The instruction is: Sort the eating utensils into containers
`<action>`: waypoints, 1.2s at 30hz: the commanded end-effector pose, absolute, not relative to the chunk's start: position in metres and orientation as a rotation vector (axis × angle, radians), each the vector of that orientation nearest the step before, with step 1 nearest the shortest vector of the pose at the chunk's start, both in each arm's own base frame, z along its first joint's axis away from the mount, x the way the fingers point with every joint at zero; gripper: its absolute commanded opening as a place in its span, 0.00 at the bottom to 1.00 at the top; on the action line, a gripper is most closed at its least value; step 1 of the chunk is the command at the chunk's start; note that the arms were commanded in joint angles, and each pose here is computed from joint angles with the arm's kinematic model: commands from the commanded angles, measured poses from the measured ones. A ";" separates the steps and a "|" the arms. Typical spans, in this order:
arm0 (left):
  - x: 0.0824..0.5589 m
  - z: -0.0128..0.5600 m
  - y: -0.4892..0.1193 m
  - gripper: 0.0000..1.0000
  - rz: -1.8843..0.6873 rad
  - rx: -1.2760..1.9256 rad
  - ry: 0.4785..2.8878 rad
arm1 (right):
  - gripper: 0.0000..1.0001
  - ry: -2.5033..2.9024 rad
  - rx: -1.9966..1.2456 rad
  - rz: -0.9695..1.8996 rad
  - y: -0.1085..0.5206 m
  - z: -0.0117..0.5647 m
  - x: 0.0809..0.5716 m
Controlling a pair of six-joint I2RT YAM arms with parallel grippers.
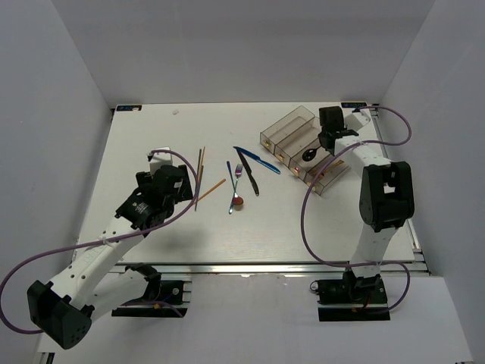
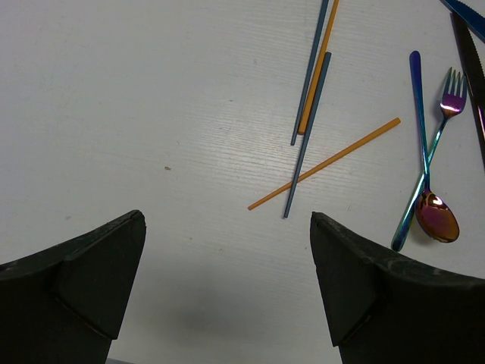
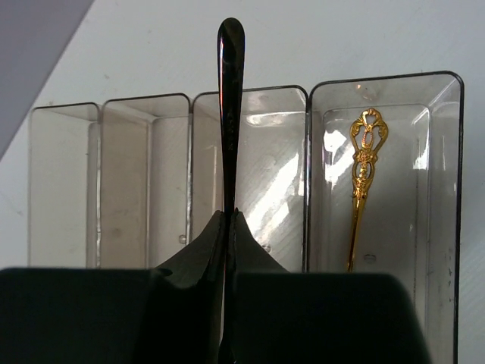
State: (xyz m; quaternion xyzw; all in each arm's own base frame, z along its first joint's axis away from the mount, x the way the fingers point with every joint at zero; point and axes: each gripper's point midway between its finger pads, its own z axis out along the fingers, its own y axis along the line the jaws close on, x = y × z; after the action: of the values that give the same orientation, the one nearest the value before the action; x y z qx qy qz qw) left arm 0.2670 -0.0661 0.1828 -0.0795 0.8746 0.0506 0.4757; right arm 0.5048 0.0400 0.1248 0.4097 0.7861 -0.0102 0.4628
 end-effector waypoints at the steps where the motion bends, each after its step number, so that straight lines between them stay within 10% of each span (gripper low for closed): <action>1: 0.267 0.185 -0.066 0.98 0.107 -0.195 2.123 | 0.00 1.889 1.047 -0.014 0.038 0.123 0.509; 14: 0.267 0.186 -0.066 0.98 0.104 -0.195 2.121 | 0.02 1.941 0.994 0.073 0.053 0.110 0.502; 17: 0.267 0.186 -0.067 0.98 0.100 -0.195 2.120 | 0.36 1.943 0.991 0.087 0.056 0.110 0.502; 26: 0.267 0.186 -0.067 0.98 0.100 -0.195 2.120 | 0.58 1.918 0.875 0.120 0.065 0.156 0.512; 36: 0.264 0.197 -0.051 0.98 0.159 -0.268 2.069 | 0.83 2.148 -0.024 0.127 0.249 0.190 0.482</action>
State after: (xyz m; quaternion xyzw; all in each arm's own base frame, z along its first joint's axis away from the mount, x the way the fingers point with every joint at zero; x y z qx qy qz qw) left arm 0.2669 -0.0620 0.1860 -0.0875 0.8700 0.0570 0.4819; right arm 0.5102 0.1922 0.1993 0.1344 0.8491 0.0651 0.5067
